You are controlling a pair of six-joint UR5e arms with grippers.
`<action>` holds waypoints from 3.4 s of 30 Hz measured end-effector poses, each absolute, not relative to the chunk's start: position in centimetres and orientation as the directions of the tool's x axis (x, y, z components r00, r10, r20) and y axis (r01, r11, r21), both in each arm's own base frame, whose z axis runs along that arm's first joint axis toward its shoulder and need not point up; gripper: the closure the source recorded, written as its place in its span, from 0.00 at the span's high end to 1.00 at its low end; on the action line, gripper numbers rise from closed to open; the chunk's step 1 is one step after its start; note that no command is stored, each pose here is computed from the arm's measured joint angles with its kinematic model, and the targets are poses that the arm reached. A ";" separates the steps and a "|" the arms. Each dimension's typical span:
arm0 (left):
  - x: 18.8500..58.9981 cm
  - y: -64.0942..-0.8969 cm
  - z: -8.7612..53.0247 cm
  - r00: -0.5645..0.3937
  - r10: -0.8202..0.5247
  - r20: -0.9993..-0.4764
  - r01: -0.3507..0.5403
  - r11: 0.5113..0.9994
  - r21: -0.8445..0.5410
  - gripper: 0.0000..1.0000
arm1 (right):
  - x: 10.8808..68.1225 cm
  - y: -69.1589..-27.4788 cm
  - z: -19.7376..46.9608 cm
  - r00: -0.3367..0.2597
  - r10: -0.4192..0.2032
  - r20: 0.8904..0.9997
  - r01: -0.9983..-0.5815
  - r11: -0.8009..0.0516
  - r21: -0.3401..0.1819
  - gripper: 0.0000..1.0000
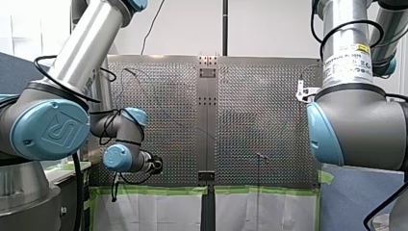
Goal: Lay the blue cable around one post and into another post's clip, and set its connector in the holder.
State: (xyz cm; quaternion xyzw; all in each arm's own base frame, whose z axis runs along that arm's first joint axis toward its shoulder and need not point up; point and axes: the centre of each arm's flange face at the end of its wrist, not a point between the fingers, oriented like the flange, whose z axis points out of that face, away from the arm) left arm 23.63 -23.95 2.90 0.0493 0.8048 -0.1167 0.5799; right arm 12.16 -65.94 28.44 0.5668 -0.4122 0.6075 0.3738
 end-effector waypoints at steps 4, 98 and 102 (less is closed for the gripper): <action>23.6 -24.0 2.9 -0.323 -0.056 -0.945 0.215 0.968 -0.131 1.00 | 12.2 -66.0 28.5 -0.083 -0.009 0.996 -0.921 -0.382 -0.081 0.00; 23.7 -23.7 2.9 -0.326 -0.052 -0.944 0.208 0.970 -0.125 1.00 | 12.9 -67.6 27.5 -0.076 0.062 0.995 -0.907 -0.420 -0.043 0.00; 23.7 -23.7 2.9 -0.326 -0.052 -0.944 0.208 0.970 -0.125 1.00 | 13.0 -67.6 27.5 -0.076 0.062 0.995 -0.907 -0.420 -0.043 0.00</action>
